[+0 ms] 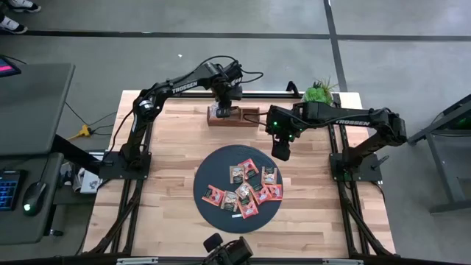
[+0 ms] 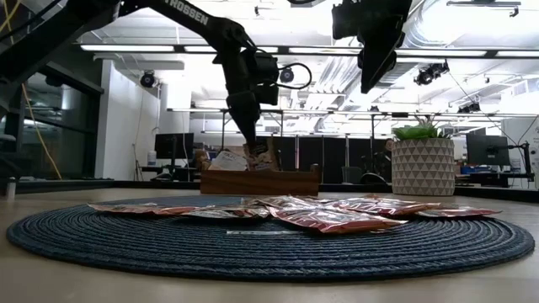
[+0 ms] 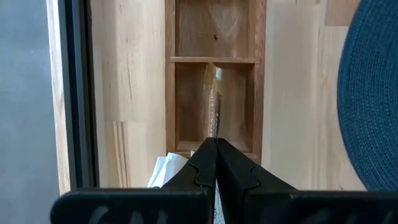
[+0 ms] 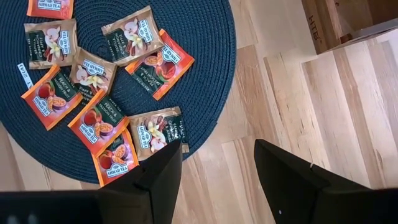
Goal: Pick & Place Tea
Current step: Put the brown tea bag into the middle section of the wooden organizer
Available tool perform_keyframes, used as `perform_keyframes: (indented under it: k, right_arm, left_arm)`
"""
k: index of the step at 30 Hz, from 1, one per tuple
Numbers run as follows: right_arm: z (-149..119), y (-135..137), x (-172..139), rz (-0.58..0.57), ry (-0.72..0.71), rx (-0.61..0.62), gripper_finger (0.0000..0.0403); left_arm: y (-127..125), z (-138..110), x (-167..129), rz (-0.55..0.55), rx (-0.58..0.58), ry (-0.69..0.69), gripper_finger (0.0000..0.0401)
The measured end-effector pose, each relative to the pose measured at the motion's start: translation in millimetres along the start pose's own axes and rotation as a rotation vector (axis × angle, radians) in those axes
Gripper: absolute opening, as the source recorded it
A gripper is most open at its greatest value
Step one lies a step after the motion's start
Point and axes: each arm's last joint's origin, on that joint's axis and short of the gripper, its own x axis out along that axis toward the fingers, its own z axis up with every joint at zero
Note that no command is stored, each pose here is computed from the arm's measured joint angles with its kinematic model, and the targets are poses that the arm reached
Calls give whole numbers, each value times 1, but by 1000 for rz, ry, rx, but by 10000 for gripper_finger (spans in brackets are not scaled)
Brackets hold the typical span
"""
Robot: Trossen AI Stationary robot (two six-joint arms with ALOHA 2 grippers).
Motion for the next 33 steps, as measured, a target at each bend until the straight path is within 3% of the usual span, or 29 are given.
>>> perform_keyframes:
  k: [24, 33]
  right_arm:
    - [0, 0, 0, 2, 1, 0, 197]
    - [0, 0, 0, 7, 2, -1, 197]
  left_arm:
    - [0, -1, 0, 16, -19, 19, 4]
    - [0, -1, 0, 18, -19, 18, 87]
